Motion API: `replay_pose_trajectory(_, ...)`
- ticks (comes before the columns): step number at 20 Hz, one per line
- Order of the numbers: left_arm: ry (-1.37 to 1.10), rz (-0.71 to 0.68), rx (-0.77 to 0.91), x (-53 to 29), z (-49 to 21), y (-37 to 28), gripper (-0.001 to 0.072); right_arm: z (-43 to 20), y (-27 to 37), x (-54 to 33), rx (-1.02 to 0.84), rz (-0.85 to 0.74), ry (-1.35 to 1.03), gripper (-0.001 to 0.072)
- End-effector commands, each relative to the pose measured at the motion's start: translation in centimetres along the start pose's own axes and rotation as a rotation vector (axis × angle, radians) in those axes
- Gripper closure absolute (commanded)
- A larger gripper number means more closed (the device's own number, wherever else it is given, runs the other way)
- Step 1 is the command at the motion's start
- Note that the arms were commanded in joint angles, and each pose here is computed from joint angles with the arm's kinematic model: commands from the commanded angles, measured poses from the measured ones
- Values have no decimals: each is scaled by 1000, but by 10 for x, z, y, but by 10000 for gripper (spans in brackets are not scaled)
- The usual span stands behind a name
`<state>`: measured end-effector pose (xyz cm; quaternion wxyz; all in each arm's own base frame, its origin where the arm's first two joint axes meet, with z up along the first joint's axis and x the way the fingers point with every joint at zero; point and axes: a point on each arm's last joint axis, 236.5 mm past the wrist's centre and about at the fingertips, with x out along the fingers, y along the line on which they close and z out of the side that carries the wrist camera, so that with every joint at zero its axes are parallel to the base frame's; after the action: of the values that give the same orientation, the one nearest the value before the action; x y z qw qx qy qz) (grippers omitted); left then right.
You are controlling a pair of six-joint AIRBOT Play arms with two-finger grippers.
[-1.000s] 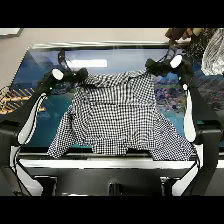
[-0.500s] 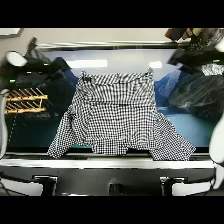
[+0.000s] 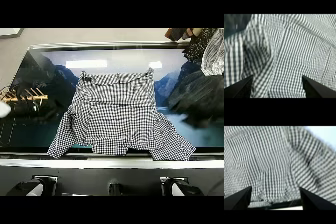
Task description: Fold the clothes and pants, and hang the long-sleeved shirts on hangers.
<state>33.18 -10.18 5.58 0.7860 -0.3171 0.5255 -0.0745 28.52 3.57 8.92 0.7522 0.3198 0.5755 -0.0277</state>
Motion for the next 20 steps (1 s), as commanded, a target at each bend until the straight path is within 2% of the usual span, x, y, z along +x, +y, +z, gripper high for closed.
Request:
replay_pose_trajectory(1,36,-23,-88,12,-72,28,-13,-101,-22,68,199,46,84,20)
replay_pose_trajectory(5,64,-21,-118,15,-102,37,-13,-159,-27,124,291,96,133,20)
replay_pose_trajectory(9,83,-25,-97,18,-109,33,-13,-145,-5,158,298,182,29,20)
replay_pose_trajectory(11,95,-28,-82,19,-113,30,-13,-141,-6,176,346,167,25,25)
replay_pose_trajectory(12,104,-28,-79,20,-116,29,-13,-140,-10,184,353,147,25,68)
replay_pose_trajectory(14,135,-21,-107,25,-124,29,-13,-135,-10,189,319,137,12,449)
replay_pose_trajectory(15,157,-18,-107,28,-130,29,-13,-134,-7,186,299,143,12,560)
replay_pose_trajectory(16,182,-12,-99,33,-138,29,-13,-135,-4,183,285,143,18,601)
replay_pose_trajectory(17,203,-6,-87,39,-145,30,-13,-139,-5,180,265,130,33,605)
replay_pose_trajectory(18,217,-2,-82,47,-150,29,-13,-145,-10,178,242,106,55,652)
replay_pose_trajectory(20,228,7,-77,62,-156,26,-13,-157,-18,176,223,67,101,659)
